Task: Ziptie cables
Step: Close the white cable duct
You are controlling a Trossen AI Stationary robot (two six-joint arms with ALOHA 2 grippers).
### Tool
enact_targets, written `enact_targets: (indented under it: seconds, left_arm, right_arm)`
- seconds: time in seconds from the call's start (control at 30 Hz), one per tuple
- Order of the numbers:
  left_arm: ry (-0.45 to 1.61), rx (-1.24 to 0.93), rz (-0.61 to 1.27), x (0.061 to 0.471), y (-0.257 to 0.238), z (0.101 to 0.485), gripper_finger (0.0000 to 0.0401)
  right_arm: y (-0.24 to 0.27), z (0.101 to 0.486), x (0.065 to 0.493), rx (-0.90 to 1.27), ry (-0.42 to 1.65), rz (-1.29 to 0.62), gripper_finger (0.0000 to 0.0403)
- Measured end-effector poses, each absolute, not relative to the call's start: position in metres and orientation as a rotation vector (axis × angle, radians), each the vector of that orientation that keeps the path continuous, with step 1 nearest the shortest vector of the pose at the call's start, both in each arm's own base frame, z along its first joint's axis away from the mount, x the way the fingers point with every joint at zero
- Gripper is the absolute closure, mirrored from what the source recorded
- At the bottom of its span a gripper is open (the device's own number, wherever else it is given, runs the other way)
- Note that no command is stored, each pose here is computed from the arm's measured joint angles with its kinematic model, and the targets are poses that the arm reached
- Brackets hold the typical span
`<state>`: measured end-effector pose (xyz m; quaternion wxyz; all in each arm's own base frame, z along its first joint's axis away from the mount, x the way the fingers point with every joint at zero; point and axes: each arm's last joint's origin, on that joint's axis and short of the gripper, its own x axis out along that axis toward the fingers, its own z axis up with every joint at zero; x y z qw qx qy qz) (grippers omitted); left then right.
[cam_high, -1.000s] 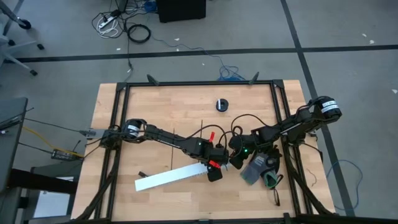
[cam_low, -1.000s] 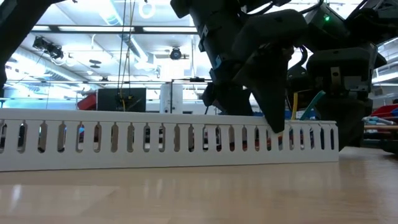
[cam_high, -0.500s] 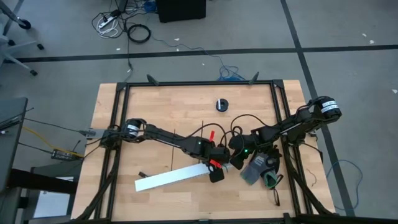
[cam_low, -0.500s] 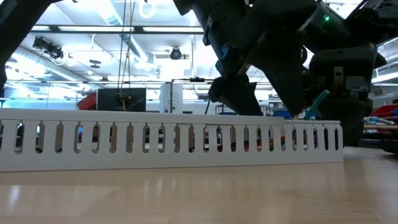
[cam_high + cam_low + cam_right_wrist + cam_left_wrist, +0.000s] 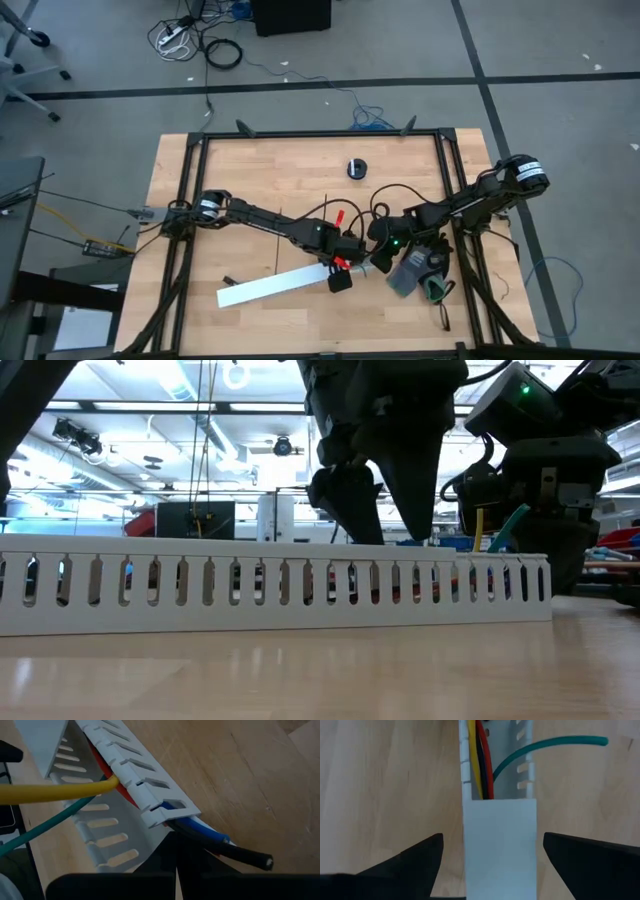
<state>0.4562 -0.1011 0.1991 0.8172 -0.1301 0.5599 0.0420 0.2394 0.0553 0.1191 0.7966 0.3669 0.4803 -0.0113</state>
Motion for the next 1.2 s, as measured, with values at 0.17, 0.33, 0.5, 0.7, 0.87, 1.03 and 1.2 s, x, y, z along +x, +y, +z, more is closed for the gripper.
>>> enact_targets:
  seconds: [0.17, 0.33, 0.5, 0.7, 0.87, 1.03, 1.2]
  left_arm:
    - [1.198, -0.287, 0.085, 0.4559, -0.1017, 0.1987, 0.0062]
    - [1.197, -0.288, 0.089, 0.4558, -0.1022, 0.1986, 0.0065]
    - [1.19, -0.279, 0.088, 0.456, -0.1032, 0.1988, 0.0079]
    - [1.183, -0.263, 0.069, 0.4567, -0.1035, 0.199, 0.0087]
    - [1.183, -0.25, 0.069, 0.4567, -0.1033, 0.1987, 0.0087]
    - [1.179, -0.233, 0.074, 0.4568, -0.1029, 0.1984, 0.0087]
    - [1.166, -0.21, 0.109, 0.4569, -0.1026, 0.1985, 0.0087]
  right_arm:
    - [0.0553, 0.1191, 0.2395, 0.791, 1.031, -0.026, 0.0402]
    - [0.0552, 0.1191, 0.2395, 0.792, 1.029, -0.032, 0.0402]
    - [0.0552, 0.1191, 0.2395, 0.792, 1.029, -0.034, 0.0403]
    - [0.0551, 0.1191, 0.2395, 0.792, 1.028, -0.035, 0.0403]
    - [0.0551, 0.1191, 0.2395, 0.793, 1.028, -0.036, 0.0403]
    - [0.0551, 0.1191, 0.2396, 0.792, 1.027, -0.036, 0.0403]
    - [0.0551, 0.1191, 0.2396, 0.792, 1.027, -0.037, 0.0403]
